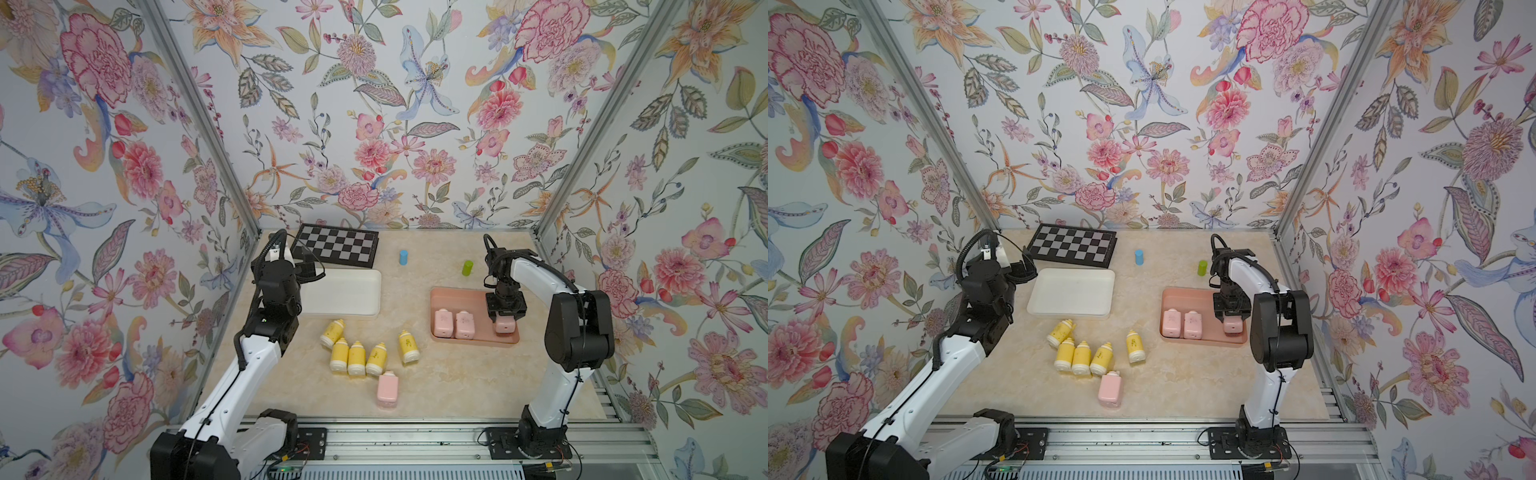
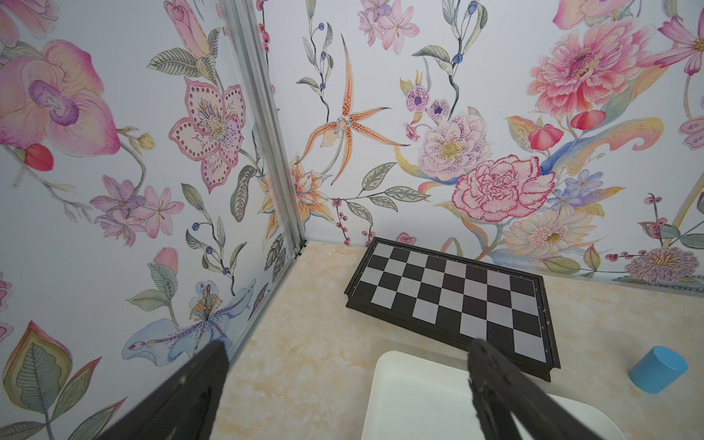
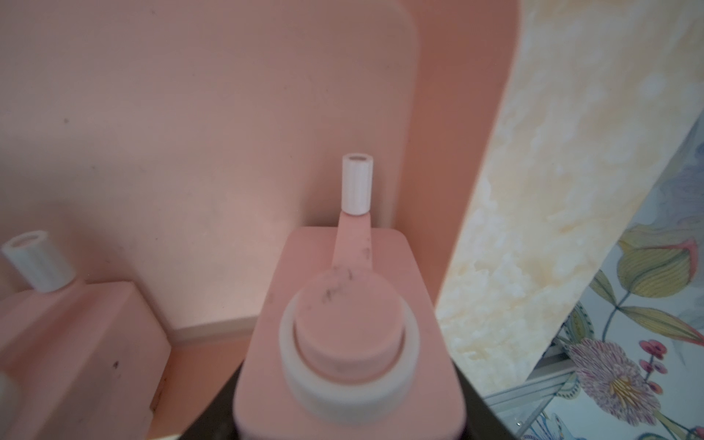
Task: Place the pencil sharpeners by color into the storage box
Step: Place the pencil sharpener in the storage box.
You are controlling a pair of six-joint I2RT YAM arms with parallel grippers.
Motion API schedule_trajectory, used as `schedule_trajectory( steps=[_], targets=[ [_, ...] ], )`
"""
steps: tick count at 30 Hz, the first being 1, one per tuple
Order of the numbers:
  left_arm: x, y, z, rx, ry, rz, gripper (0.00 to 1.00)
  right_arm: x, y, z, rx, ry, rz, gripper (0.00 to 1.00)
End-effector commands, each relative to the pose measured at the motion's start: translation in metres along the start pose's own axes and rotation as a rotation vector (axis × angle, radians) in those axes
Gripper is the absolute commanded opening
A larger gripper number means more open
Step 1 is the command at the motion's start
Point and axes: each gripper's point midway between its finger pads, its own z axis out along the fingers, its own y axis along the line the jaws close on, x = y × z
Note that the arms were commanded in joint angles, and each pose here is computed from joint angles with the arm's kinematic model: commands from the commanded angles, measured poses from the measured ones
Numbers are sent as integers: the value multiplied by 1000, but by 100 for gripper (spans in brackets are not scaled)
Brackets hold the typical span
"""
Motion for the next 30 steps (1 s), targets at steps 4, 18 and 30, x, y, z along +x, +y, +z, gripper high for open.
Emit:
schedule_trajectory(
  steps=[4, 18, 30],
  targets=[
    [-2, 0, -3, -5, -16, 12, 99, 6, 0, 10, -9, 39, -3, 45],
    [-3, 1, -4, -5, -21, 11, 99, 11, -6, 7, -8, 34, 1, 46],
    [-4, 1, -5, -5, -24, 11, 99, 19, -10, 9, -8, 48, -1, 47]
  ],
)
